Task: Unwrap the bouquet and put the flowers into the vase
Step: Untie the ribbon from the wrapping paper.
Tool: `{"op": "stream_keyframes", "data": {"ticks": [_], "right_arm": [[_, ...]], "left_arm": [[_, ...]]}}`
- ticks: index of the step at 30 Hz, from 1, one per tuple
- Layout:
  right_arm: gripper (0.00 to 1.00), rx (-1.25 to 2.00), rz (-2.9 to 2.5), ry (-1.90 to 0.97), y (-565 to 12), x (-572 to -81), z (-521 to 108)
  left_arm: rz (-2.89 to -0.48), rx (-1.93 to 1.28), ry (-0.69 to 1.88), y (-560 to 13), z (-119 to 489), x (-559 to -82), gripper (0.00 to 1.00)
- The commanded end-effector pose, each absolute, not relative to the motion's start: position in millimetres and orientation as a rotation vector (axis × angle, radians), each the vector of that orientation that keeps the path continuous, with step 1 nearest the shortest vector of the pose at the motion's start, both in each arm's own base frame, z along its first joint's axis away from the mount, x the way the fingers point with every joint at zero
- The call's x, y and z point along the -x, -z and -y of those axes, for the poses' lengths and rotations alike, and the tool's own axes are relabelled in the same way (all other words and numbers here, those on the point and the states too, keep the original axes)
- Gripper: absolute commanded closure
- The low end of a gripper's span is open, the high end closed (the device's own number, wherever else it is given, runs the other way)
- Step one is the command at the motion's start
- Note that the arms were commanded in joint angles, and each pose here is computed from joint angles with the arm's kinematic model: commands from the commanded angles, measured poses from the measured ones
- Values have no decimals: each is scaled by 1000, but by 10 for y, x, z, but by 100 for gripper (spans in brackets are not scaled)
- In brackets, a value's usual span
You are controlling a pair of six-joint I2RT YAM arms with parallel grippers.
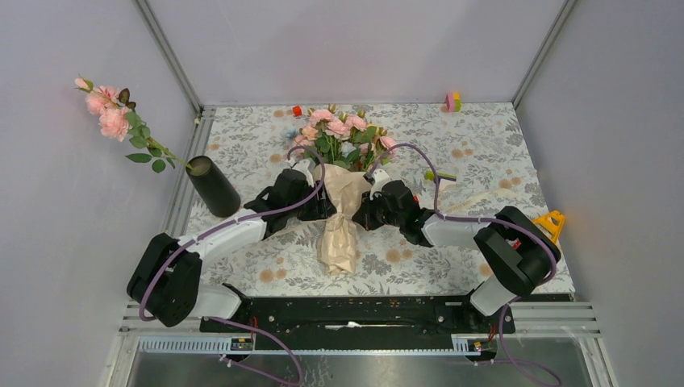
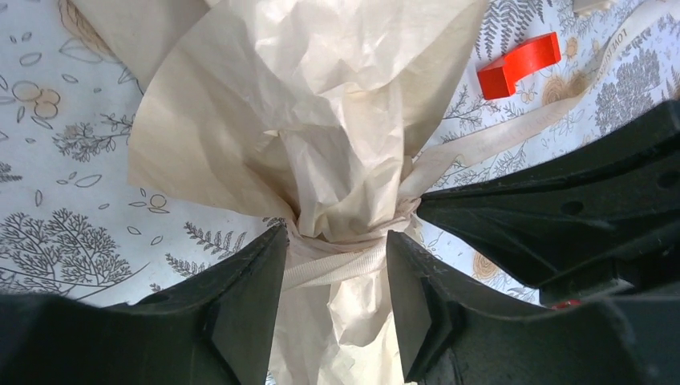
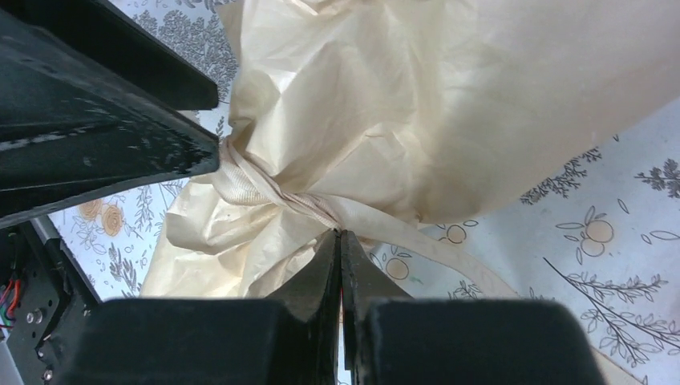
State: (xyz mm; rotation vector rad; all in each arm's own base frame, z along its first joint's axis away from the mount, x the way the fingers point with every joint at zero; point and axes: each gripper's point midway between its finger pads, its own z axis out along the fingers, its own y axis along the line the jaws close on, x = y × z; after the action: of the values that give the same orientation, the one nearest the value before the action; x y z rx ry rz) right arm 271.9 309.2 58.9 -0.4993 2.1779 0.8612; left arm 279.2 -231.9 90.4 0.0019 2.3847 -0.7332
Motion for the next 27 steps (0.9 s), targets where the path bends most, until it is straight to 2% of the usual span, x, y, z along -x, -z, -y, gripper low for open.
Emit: {"op": "stream_keyframes", "data": {"ticks": [1,10,19,27], "right_arm": [[100,443,-2118,-842,-733,-2797,-3080],[100,412,-2138,-860,-650,-2754,-3069],[100,406,-2142,-872,-638,-2747,-3078],[100,405,-2145,-890,-626,-2742,-3111]], "left_arm": [[-2208,-138,733,-1411,2420,-2947,47],[-2146,-380,699,-1582,2675,-2854,46],[-2206,-340,688,-1434,2774,-2886,56],[-2242,-324,596,-1290,2737,-2882,60]]}}
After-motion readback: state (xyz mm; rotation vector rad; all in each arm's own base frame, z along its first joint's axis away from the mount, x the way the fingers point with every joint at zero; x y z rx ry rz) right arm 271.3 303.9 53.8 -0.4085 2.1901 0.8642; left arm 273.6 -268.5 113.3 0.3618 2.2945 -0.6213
